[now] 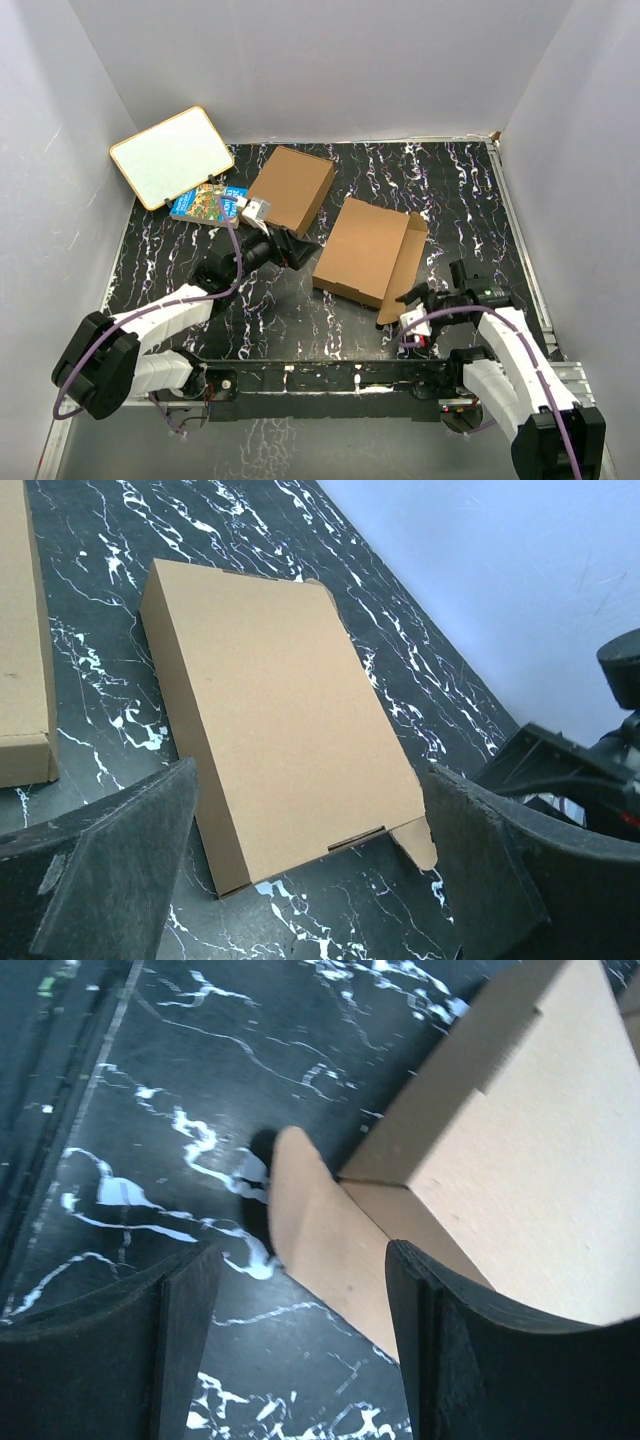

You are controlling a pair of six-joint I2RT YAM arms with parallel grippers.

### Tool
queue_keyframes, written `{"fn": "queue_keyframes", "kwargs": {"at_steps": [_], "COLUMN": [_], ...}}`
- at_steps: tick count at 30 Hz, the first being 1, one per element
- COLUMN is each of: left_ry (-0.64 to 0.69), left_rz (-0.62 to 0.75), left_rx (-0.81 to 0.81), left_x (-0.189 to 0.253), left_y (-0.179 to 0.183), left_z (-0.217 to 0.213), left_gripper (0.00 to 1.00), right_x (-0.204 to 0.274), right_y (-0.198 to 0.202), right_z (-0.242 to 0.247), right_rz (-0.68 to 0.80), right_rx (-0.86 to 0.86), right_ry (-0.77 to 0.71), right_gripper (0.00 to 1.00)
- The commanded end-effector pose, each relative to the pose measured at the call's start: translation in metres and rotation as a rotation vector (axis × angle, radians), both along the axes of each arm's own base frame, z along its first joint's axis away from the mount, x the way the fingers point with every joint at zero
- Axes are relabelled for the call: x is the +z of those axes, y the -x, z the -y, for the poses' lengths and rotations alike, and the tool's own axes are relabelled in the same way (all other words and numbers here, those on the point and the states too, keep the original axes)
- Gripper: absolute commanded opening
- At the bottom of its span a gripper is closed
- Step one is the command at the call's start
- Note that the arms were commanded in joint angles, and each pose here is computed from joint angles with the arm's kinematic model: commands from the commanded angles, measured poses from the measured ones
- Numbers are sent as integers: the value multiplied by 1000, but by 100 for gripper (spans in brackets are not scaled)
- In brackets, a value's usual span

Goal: Fold the paper box

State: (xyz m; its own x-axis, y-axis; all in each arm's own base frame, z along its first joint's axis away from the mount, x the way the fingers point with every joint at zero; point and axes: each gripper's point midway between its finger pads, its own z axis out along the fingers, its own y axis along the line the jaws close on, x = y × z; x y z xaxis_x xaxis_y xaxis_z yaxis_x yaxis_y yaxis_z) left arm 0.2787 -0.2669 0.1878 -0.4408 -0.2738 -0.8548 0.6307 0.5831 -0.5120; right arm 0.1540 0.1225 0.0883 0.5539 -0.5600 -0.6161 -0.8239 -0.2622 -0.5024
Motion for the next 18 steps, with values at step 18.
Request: {"fn": "queue_keyframes", "kwargs": {"at_steps": [18], "left_ry": [-30], "left_rz": [-72], "left_rx": [40], "left_x": [-20], "left_y": [-10], "left_z": [2], "left_gripper": [89], "right_x": [-40], "right_y": [-3], "right_z": [-27], "right_rz": [208], "right_rx": [84], "right_ry": [-36], "right_gripper": [46]}}
